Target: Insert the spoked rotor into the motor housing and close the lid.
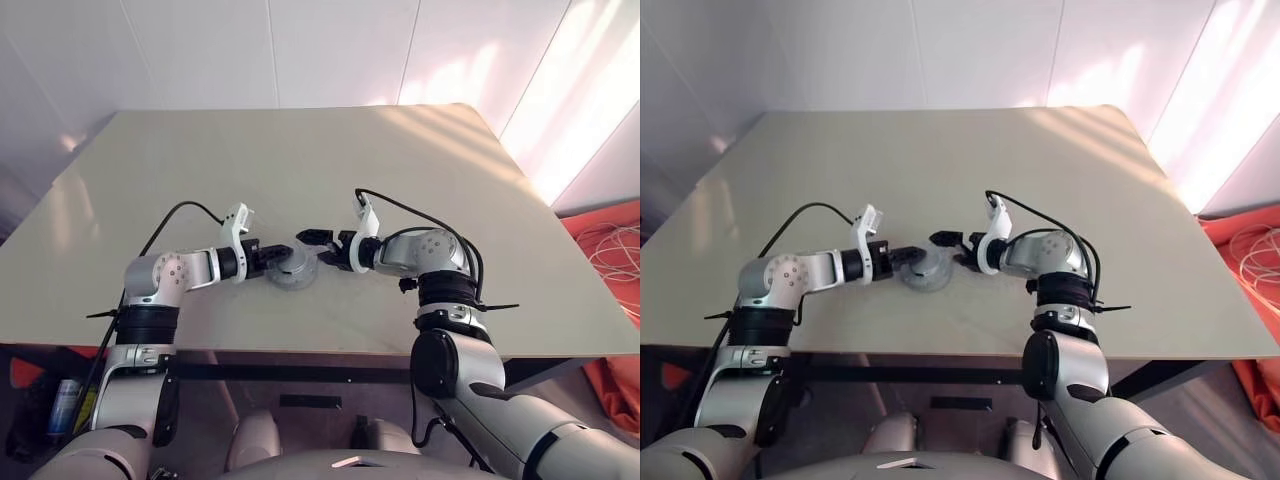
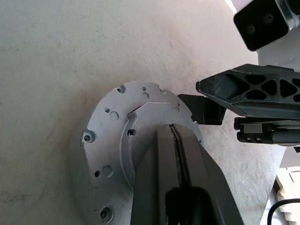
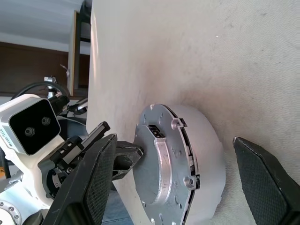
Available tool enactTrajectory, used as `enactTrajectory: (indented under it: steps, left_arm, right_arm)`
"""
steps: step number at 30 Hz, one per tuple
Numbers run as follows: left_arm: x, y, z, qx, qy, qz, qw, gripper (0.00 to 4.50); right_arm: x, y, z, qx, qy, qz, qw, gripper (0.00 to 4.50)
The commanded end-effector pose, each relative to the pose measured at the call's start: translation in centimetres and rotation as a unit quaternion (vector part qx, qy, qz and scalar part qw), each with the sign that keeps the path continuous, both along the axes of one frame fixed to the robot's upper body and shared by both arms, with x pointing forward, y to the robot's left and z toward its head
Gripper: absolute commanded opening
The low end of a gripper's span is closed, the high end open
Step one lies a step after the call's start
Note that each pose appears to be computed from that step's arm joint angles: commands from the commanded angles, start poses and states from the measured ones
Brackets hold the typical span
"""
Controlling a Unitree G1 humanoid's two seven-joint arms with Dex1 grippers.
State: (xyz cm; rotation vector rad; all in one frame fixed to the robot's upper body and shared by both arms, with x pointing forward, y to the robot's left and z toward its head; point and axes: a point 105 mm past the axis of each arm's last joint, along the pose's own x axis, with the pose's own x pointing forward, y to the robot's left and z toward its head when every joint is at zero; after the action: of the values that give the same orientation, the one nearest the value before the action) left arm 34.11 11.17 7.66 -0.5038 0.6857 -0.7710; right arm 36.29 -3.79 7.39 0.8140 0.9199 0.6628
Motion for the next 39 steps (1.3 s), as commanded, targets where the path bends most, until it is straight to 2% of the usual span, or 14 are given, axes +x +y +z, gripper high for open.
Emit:
enactTrajectory:
  steps: [1, 16, 39]
  left_arm:
    - [-1.7, 1.5, -3.6, 0.044, 0.073, 0.012, 0.996, 0.00]
    - [-2.4, 2.4, -3.7, 0.048, 0.081, 0.023, 0.995, 0.00]
    - [-2.0, 2.5, -3.7, 0.054, 0.073, 0.031, 0.995, 0.00]
  right_arm:
    - [-0.6, 0.4, 1.2, 0.010, -0.010, 0.033, 0.999, 4.49]
    - [-2.0, 1.7, 0.7, 0.021, 0.000, 0.073, 0.997, 4.49]
    - [-2.2, 5.6, 3.6, 0.108, -0.004, 0.103, 0.989, 4.49]
